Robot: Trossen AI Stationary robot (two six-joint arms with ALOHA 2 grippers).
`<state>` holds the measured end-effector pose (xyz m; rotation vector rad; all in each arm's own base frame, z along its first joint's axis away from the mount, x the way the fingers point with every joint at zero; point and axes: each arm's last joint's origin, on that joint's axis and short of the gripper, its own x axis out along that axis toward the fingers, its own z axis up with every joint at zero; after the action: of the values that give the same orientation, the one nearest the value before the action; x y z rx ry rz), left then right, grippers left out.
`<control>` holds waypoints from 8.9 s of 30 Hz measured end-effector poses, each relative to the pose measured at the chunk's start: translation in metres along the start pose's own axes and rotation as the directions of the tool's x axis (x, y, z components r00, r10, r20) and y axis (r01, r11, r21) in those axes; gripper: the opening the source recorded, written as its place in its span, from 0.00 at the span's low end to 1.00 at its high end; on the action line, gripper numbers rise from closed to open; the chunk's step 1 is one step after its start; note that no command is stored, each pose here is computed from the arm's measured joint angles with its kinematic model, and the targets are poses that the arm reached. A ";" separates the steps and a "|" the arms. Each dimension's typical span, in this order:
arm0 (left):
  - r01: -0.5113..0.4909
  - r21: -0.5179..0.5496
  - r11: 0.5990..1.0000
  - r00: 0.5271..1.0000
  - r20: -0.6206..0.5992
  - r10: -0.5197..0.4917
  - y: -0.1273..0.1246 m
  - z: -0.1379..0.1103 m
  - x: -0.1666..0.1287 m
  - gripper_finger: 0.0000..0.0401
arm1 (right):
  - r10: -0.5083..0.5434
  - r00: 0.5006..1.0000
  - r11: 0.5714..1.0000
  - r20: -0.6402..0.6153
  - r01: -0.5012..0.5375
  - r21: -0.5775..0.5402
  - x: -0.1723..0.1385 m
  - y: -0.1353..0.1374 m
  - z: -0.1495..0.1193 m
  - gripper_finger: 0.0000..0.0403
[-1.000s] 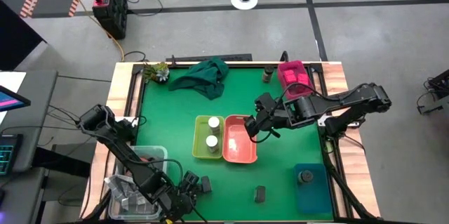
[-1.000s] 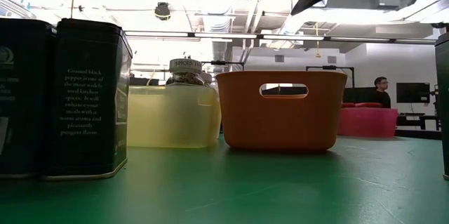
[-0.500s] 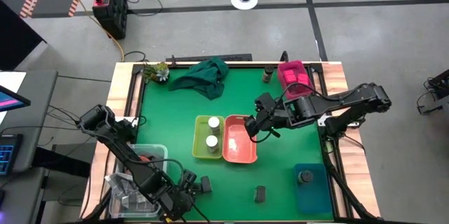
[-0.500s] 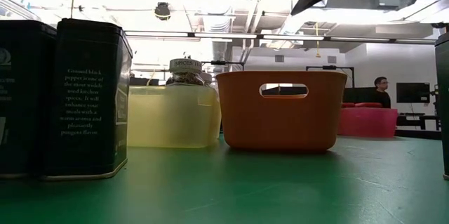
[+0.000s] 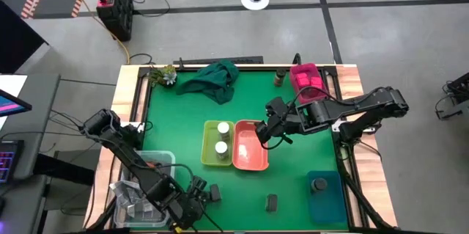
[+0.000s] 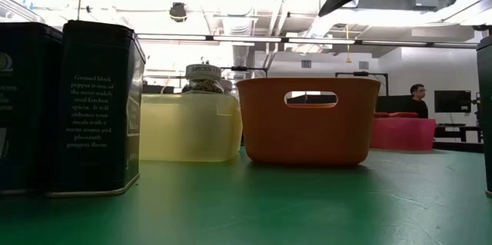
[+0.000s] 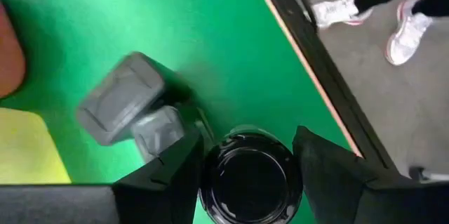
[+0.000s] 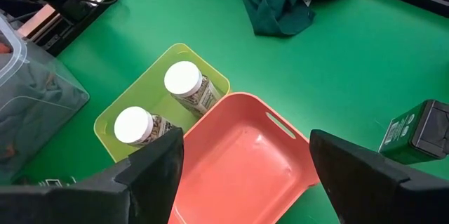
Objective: Sort spices by type
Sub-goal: Put the bottom black seasoning bottle into the blue bin
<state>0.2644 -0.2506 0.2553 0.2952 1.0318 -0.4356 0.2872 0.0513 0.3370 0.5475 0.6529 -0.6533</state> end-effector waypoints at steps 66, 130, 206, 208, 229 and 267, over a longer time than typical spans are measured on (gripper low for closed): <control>-0.154 -0.390 0.908 0.829 0.449 0.333 0.242 0.003 -0.109 0.50 | 0.071 0.923 0.989 -0.379 -0.115 -0.096 -0.079 0.013 -0.058 0.83; -0.212 -0.737 0.642 0.747 0.301 0.593 0.156 -0.095 -0.202 0.50 | -0.101 0.699 0.775 -0.708 -0.391 -0.497 0.153 -0.005 -0.103 0.79; -0.850 -0.075 0.522 0.468 0.349 0.812 0.168 0.014 -0.094 0.76 | 0.806 0.285 0.592 -0.519 -0.409 0.694 0.055 0.001 0.091 0.59; -0.850 -0.073 0.522 0.469 0.347 0.812 0.169 0.013 -0.094 0.71 | 0.806 0.286 0.592 -0.518 -0.411 0.694 0.055 0.001 0.091 0.59; -0.793 -0.182 0.582 0.503 0.344 0.793 0.167 0.012 -0.091 0.41 | 0.828 0.374 0.559 -0.418 -0.495 0.665 0.053 -0.020 0.114 0.81; 0.072 -0.472 0.878 0.732 0.624 0.275 0.205 -0.013 -0.057 0.41 | 0.315 0.900 0.643 -0.301 -0.435 -0.630 -0.041 0.061 0.052 0.88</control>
<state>0.3278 -0.0531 0.3052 -0.2469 0.3568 -0.1437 0.3244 0.0742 0.4161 0.0198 0.8481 0.0685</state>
